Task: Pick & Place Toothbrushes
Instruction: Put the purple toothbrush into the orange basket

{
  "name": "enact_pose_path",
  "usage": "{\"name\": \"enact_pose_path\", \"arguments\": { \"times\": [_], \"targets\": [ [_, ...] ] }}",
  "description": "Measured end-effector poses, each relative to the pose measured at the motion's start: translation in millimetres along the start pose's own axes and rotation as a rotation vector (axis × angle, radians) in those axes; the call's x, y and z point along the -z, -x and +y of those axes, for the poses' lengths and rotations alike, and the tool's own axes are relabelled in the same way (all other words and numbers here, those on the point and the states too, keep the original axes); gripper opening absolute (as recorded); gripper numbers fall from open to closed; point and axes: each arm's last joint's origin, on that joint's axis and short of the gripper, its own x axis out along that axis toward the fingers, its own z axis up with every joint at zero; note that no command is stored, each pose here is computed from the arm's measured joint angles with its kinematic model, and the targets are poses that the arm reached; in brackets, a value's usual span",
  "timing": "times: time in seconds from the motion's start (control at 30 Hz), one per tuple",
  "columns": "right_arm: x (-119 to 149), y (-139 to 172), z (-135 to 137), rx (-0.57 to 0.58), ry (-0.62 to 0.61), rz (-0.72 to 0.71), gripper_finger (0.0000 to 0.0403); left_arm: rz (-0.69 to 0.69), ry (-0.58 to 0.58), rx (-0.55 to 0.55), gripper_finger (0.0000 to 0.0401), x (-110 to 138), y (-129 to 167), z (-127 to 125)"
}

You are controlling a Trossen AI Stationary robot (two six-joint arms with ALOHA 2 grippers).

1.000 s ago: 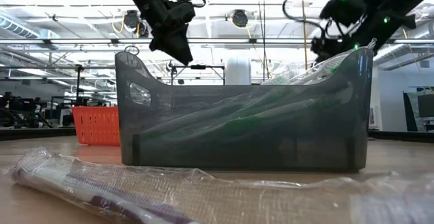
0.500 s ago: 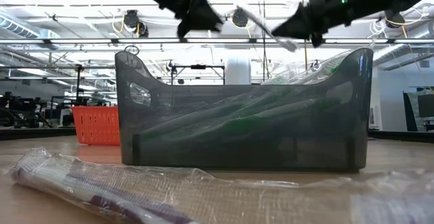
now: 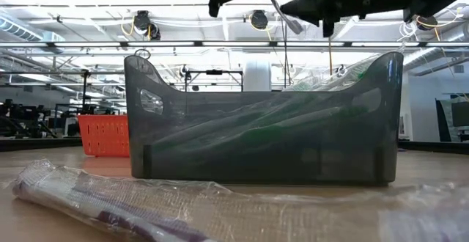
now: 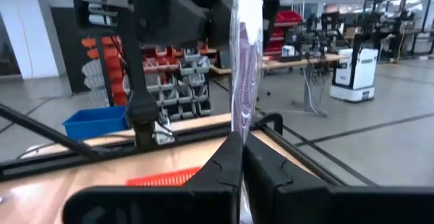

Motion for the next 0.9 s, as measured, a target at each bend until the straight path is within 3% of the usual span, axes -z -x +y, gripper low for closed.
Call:
{"name": "enact_pose_path", "arguments": {
  "times": [0.9],
  "targets": [
    [9.3, -11.4, 10.5, -0.034, 0.007, -0.056, 0.0, -0.046, -0.039, -0.03, 0.0122, 3.4, -11.5, -6.2]
  ]
}}
